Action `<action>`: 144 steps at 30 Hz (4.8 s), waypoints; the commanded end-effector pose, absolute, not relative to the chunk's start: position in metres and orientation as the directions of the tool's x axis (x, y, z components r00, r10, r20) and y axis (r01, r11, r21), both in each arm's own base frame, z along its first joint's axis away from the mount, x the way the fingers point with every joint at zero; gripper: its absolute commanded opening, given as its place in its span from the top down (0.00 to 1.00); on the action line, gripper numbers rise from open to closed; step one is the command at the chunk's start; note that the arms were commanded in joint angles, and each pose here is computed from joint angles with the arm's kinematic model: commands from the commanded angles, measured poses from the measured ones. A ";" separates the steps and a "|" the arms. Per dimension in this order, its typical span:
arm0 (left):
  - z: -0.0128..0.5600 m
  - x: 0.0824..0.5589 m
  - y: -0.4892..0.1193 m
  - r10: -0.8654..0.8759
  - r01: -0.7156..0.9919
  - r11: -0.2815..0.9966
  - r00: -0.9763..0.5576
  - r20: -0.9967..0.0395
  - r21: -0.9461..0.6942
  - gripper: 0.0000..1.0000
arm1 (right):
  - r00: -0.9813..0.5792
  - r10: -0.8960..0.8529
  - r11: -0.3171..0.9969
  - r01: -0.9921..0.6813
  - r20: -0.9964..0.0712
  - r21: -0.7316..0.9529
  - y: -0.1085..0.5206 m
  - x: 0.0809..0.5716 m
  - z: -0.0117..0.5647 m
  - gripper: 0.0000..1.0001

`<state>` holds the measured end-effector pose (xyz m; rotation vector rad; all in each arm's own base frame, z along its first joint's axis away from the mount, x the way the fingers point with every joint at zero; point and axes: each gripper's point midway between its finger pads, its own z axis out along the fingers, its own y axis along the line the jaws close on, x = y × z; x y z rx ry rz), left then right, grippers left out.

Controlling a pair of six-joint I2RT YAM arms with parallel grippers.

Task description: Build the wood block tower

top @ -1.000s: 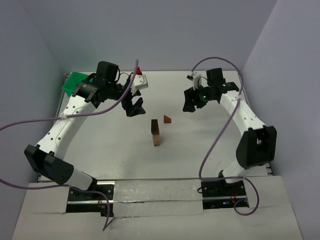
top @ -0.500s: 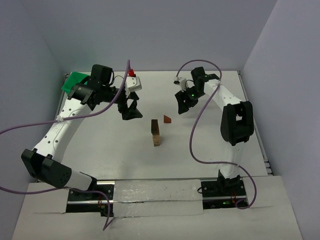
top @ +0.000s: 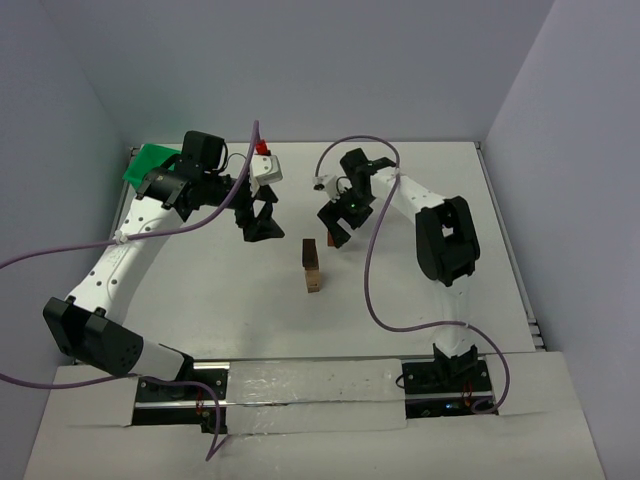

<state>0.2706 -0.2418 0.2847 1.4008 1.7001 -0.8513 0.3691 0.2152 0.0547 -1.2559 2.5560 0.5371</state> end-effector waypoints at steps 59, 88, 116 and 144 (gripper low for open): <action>0.372 0.260 -0.245 0.052 0.922 0.191 -0.351 -0.935 -0.336 0.19 | -0.612 -0.100 0.135 -0.790 -0.785 0.599 0.213 0.310 0.341 0.97; 0.440 0.223 -0.305 -0.103 0.841 0.067 -0.529 -0.842 -0.536 0.39 | -0.601 0.092 -0.291 -0.779 -0.794 0.555 0.274 0.227 0.424 0.99; 0.424 0.217 -0.321 -0.010 0.839 0.101 -0.537 -0.844 -0.535 0.80 | -0.617 0.051 -0.272 -0.765 -0.785 0.583 0.289 0.231 0.408 1.00; 0.299 0.255 -0.264 -0.166 0.275 0.815 -0.732 -0.661 -0.509 1.00 | -0.439 0.106 0.660 -0.640 -0.892 0.393 0.205 0.358 0.351 0.00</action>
